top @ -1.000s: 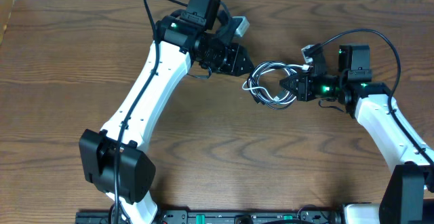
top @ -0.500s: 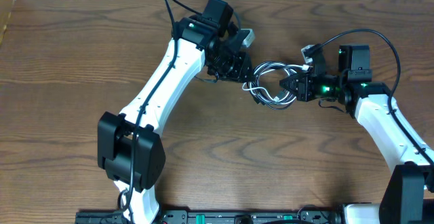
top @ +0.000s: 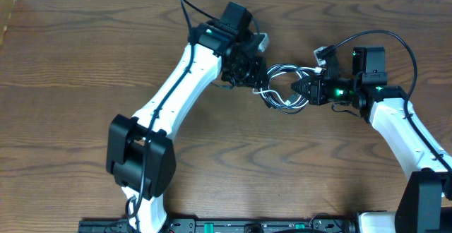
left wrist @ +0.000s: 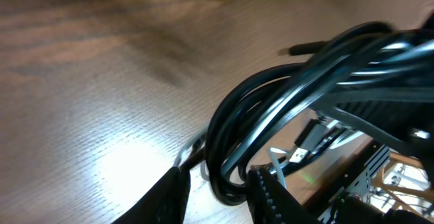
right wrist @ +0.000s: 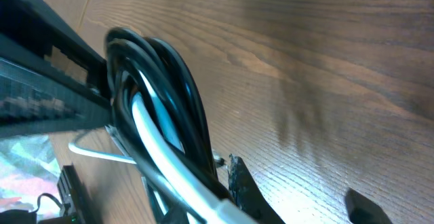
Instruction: Untangle cables
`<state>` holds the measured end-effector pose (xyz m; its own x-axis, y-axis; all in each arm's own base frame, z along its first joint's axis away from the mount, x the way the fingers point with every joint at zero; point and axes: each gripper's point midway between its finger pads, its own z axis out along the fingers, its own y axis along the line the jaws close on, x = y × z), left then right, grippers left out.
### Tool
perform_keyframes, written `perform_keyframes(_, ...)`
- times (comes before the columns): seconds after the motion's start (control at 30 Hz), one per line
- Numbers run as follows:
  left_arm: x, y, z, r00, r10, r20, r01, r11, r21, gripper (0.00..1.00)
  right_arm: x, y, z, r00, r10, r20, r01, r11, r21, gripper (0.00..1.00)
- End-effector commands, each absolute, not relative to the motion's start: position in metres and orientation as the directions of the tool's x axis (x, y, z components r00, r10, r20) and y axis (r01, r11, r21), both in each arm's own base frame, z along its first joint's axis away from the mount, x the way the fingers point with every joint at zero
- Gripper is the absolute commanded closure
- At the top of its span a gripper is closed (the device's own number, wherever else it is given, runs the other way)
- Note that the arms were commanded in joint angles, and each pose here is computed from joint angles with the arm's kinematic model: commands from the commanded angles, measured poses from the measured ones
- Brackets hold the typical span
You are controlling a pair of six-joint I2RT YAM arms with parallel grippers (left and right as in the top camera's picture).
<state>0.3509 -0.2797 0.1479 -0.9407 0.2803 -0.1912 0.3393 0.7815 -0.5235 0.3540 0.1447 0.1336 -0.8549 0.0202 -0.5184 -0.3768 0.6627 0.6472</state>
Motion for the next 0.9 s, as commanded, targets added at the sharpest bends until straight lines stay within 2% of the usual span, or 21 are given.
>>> perform_keyframes(0.0, 0.35, -0.277, 0.124, -0.96, 0.252, -0.12, 0.277, 0.813, -0.513, 0.76, 0.352, 0.148, 0.143, -0.851, 0.028, -0.524, -0.389, 0.637, 0.666, 0.99)
perform_keyframes(0.17, 0.353, -0.279, 0.118, -0.967, 0.231, -0.109, 0.254, 0.819, -0.514, 0.86, 0.352, 0.148, 0.143, -0.857, 0.038, -0.515, -0.376, 0.636, 0.673, 0.99)
perform_keyframes(0.3, 0.363, -0.281, 0.118, -0.979, 0.168, -0.119, 0.205, 0.839, -0.504, 0.89, 0.352, 0.148, 0.143, -0.865, 0.053, -0.498, -0.356, 0.635, 0.686, 0.99)
perform_keyframes(0.73, 0.367, -0.291, 0.101, -0.991, 0.009, -0.134, 0.063, 0.912, -0.406, 0.87, 0.351, 0.15, 0.146, -0.869, 0.062, -0.491, -0.352, 0.619, 0.702, 0.99)
perform_keyframes(0.83, 0.369, -0.293, 0.095, -0.989, -0.045, -0.144, 0.014, 0.922, -0.386, 0.83, 0.351, 0.15, 0.146, -0.869, 0.062, -0.49, -0.352, 0.619, 0.702, 0.99)
perform_keyframes(0.87, 0.371, -0.293, 0.093, -0.987, -0.067, -0.149, -0.005, 0.923, -0.384, 0.78, 0.351, 0.15, 0.146, -0.869, 0.062, -0.49, -0.352, 0.619, 0.702, 0.99)
